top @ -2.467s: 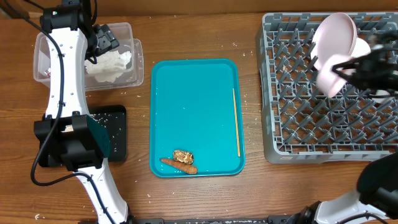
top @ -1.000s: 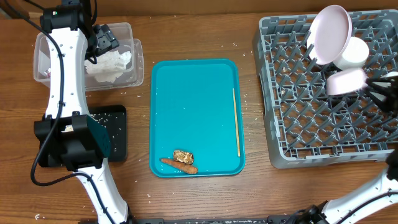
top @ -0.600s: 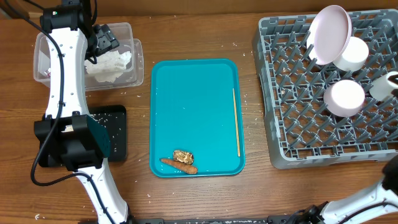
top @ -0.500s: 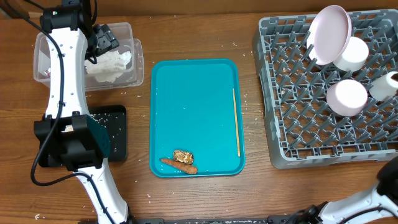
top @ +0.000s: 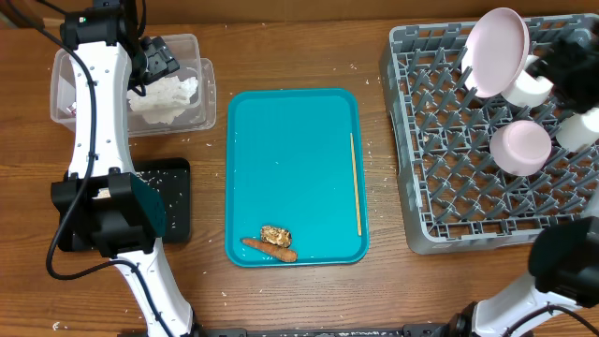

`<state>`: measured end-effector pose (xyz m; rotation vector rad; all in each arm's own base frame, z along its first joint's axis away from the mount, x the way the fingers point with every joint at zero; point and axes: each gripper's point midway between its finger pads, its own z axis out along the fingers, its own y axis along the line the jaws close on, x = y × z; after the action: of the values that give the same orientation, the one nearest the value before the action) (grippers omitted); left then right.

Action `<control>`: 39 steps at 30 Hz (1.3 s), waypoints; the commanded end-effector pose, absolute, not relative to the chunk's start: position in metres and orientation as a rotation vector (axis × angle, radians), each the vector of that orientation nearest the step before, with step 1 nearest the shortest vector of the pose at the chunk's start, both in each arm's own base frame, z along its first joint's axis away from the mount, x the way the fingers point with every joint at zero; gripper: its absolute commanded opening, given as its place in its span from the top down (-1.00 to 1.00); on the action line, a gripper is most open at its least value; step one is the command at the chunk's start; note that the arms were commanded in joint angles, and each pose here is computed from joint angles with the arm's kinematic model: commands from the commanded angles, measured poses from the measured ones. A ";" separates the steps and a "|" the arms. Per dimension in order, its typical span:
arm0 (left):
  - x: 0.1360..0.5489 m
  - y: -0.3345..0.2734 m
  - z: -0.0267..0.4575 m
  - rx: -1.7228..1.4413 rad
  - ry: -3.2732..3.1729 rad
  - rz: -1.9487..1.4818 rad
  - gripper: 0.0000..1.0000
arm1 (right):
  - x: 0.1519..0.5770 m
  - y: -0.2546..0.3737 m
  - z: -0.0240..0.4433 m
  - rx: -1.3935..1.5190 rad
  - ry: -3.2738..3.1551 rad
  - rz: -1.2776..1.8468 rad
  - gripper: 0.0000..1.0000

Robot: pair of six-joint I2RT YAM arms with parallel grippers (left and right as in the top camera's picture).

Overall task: Sort waste into correct bins and load items into the dishwasher
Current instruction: 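Carry the small bowl with the right gripper and place it in the rack, then move the right gripper to the wooden chopstick on the tray and grasp it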

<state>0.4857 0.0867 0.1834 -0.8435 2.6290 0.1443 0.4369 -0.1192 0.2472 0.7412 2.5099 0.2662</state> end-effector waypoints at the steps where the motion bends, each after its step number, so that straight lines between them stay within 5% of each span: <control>1: 0.486 0.086 0.177 -0.858 2.635 0.166 -1.00 | 0.457 -0.124 0.238 0.825 2.460 0.075 -0.72; 10: 0.486 0.086 0.177 -0.858 2.635 0.166 -1.00 | 0.441 -0.002 0.222 0.476 2.712 0.374 -0.73; 15: 0.486 0.086 0.177 -0.858 2.635 0.166 -1.00 | 0.394 0.080 0.209 0.252 2.940 0.400 -1.00; 25: 0.486 0.086 0.177 -0.858 2.635 0.166 -1.00 | 0.365 0.204 0.181 -0.279 2.984 0.302 -1.00; 39: 0.486 0.086 0.177 -0.858 2.635 0.166 -1.00 | 0.339 0.226 0.077 -0.119 3.272 0.066 -0.99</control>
<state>0.4857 0.0867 0.1834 -0.8435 2.6290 0.1443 0.3421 0.2331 0.0906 -0.2204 3.2385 0.1462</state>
